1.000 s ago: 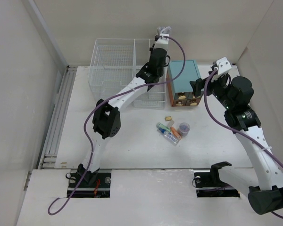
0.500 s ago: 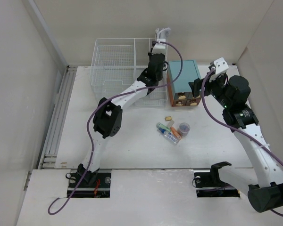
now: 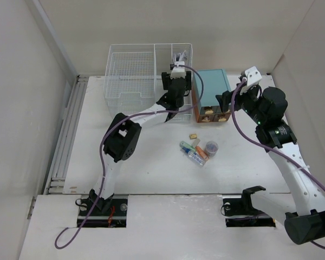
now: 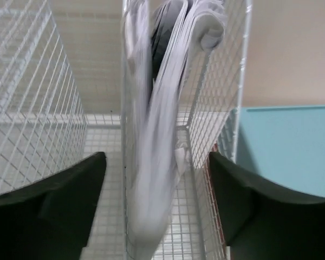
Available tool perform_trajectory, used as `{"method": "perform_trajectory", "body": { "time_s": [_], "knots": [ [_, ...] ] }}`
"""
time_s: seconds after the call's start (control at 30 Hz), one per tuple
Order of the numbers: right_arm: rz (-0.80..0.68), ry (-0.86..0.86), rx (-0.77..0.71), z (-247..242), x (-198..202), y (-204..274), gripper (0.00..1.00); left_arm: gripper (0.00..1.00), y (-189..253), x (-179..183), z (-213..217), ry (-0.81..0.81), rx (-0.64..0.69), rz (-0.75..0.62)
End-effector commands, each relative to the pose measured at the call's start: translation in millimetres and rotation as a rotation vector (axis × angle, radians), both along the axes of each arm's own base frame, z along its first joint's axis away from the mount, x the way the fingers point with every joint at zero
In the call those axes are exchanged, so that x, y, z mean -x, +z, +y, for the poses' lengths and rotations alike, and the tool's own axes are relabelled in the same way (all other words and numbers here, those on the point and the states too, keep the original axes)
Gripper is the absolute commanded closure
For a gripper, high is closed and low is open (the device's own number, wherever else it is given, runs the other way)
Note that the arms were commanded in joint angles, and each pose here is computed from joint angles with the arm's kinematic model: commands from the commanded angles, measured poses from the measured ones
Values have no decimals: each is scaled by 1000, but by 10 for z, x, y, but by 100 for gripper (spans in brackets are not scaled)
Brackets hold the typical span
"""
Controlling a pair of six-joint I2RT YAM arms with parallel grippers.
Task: Organize the desk
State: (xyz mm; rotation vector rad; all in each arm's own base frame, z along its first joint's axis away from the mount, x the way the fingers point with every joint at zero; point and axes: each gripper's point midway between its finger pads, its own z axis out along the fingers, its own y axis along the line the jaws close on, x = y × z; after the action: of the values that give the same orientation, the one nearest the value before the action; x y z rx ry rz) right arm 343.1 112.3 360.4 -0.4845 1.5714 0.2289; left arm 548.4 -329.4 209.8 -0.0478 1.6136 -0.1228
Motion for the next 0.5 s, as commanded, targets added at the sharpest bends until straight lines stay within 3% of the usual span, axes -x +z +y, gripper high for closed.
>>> {"method": "perform_trajectory", "body": {
  "time_s": [0.0, 0.1, 0.3, 0.33, 0.37, 0.4, 0.43, 0.47],
  "knots": [
    [-53, 21, -21, 35, 6, 139, 0, 22, 1024, 196, 54, -5, 162, -180],
    [-53, 21, -21, 18, 2, 139, 0, 14, 1296, 327, 60, -9, 163, -215],
    [-49, -2, -28, -13, -20, 116, 2, 12, 1942, 698, 73, -29, 193, -302],
    [-50, -18, -28, -66, -37, 116, 9, 14, 2118, 820, 145, -22, 208, -322],
    [-40, -19, -48, -58, -33, 115, 56, 19, 2210, 972, 76, -50, 224, -330],
    [-25, -46, -61, -124, -57, 70, 89, 46, 2270, 1088, 128, -33, 228, -331],
    [-20, -63, -72, -178, -71, 69, 100, 76, 2185, 1194, 149, -31, 240, -309],
    [-13, -55, -81, -183, -49, 41, 100, 100, 2342, 1398, 273, -36, 282, -298]
  ]
}}
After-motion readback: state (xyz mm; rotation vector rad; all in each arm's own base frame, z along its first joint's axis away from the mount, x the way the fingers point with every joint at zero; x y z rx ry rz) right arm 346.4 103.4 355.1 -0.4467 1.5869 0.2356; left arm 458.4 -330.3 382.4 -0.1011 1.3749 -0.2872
